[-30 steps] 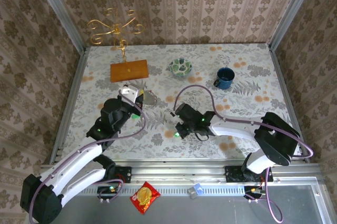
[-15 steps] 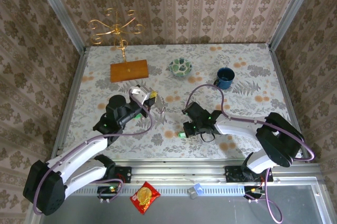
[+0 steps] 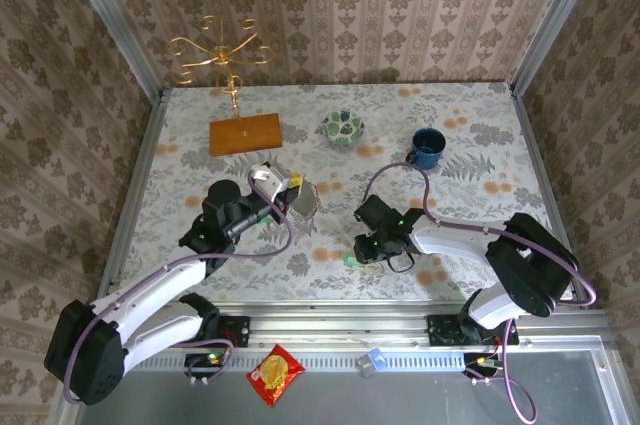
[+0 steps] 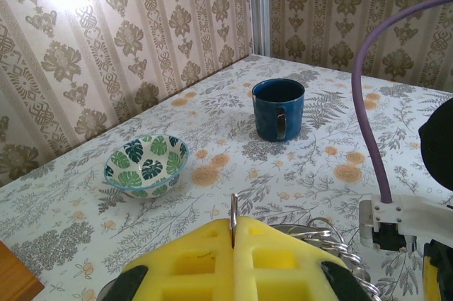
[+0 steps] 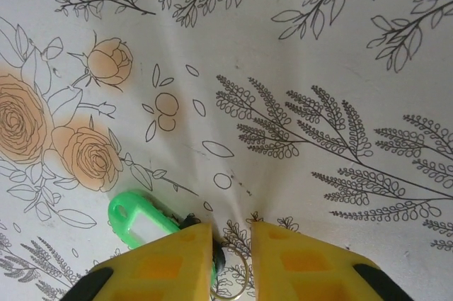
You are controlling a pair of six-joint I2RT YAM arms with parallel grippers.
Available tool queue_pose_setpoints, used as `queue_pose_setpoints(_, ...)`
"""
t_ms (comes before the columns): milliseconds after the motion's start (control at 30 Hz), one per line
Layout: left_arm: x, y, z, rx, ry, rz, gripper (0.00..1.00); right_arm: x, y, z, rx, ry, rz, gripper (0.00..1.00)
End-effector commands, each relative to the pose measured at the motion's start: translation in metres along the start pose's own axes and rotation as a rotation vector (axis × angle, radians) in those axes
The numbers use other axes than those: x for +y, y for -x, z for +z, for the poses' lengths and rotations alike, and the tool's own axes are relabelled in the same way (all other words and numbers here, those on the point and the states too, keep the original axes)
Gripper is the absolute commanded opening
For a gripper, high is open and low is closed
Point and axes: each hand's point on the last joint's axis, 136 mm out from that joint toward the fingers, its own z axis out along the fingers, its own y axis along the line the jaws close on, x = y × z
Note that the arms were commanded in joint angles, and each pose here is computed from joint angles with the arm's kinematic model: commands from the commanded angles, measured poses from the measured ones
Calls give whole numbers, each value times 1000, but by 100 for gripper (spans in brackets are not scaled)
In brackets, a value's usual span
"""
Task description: Put the keys on the keyring
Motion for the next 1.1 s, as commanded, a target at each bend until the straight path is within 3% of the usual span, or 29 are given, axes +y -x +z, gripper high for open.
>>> queue_pose_setpoints(0, -2, 15, -1, -60, -8, 45, 0, 2, 0, -7, 20, 16, 43, 26)
queue_pose_setpoints(233, -3, 16, 0, -58, -10, 51, 0, -4, 2, -12, 34, 13, 103, 26)
queue_pose_setpoints(633, -6, 15, 1, -54, -19, 58, 0, 6, -8, -24, 111, 126, 500, 30)
queue_pose_setpoints(1067, -10, 17, 0, -57, -29, 71, 0, -4, -19, -16, 171, 95, 579, 33)
